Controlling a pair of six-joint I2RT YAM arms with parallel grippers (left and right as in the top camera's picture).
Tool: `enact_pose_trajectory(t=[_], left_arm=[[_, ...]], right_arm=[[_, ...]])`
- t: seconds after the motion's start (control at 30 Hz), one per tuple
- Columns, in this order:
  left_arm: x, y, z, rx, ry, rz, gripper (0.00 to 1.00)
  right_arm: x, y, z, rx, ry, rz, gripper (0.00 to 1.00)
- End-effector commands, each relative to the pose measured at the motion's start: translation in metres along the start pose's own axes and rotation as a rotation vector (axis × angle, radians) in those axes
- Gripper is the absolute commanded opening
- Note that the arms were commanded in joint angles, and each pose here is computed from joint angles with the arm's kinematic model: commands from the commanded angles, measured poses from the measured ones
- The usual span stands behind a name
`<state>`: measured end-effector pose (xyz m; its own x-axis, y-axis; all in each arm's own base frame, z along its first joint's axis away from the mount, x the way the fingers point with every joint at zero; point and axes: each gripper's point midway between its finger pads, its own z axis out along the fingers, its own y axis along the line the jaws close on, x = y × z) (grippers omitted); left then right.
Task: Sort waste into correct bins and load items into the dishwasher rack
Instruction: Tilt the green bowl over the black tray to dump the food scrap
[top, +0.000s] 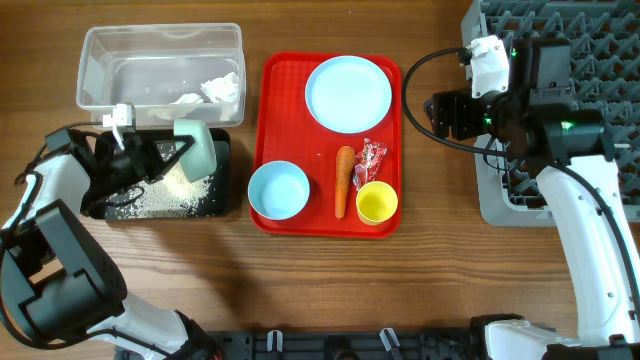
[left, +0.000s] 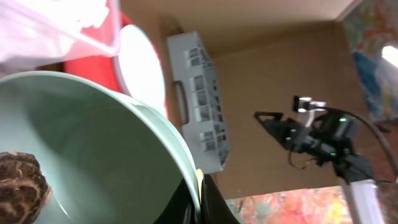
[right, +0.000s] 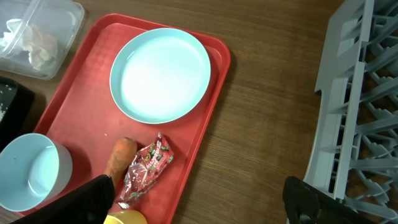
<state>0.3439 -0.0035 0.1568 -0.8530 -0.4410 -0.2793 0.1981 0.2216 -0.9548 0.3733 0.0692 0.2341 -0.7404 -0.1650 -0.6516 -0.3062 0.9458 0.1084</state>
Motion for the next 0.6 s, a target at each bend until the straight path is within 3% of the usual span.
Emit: enact_pose_trajectory(t=[0.0,0.33,0.5,0.57], left_arm=[[-0.0043,-0.0120,-0.0017,0.086,-0.033,0.019,0.04],[-0.0039,-0.0152,-0.0020,0.102,-0.035,-0.053,0.04],[-0.0040,-0.0152,-0.0020,0.106,-0.023,-0.295,0.04],[-0.0040,-0.0151,-0.0021,0.106,-0.021,-0.325,0.04]], right_arm=[[-0.0040,-0.0019,0.0007,0.009,-0.002,0.003,0.90],[-0.0021,-0.0015,0.0007,0.008,0.005,0.004,0.89],[-0.0022,-0.0017,0.0007,0.009,0.005,0.005,0.90],[-0.0025,-0.0017,0.0007,0.009,0.004,0.004,0.90]])
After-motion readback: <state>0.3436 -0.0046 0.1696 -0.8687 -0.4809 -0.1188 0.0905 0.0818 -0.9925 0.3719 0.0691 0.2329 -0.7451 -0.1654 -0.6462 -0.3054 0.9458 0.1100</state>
